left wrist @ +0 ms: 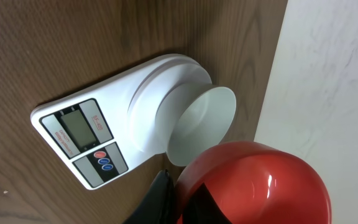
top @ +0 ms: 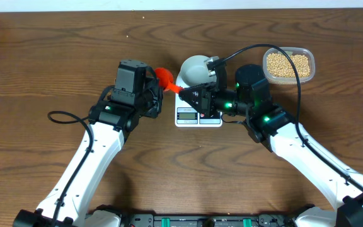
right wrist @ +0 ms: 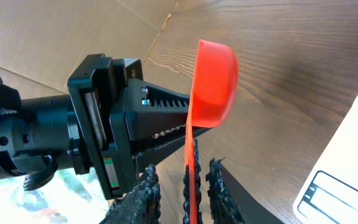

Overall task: Scoop item into bowl and weigh 50g on scale
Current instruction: 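Release the scoop from the left gripper, pull it away with right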

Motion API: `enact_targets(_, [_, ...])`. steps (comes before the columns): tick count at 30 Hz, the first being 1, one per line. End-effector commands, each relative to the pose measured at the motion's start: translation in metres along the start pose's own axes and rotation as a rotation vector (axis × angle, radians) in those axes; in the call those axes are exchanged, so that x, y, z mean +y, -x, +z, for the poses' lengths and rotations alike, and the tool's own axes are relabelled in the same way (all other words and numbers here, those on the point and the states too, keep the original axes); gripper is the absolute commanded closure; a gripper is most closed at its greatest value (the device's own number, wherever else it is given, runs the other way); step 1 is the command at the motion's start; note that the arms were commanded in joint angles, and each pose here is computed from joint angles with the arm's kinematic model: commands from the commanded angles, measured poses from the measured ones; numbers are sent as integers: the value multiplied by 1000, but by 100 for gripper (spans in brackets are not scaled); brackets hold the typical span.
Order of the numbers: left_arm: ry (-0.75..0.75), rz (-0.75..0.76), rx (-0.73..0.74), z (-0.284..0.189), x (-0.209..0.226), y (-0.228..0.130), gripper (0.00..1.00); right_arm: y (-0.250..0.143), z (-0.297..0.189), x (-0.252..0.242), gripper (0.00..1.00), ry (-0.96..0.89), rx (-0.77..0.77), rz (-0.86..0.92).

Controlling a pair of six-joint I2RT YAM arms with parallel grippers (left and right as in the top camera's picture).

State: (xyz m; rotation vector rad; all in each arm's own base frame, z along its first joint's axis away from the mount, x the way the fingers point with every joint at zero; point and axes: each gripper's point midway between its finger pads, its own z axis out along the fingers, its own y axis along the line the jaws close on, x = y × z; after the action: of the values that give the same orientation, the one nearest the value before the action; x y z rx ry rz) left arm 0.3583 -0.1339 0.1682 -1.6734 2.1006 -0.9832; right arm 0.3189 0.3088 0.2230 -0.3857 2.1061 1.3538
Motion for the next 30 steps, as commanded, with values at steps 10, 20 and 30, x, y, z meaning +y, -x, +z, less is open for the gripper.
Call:
enact_targets(10, [-6, -9, 25, -2, -3, -6, 93, 5, 1, 4, 82, -1, -12, -29])
enact_targets(20, [-3, -9, 48, -3, -3, -10, 93, 5, 1, 4, 83, -1, -12, -29])
enact_targets(30, [1, 3, 66, -2, -2, -17, 93, 5, 1, 3, 84, -4, -14, -29])
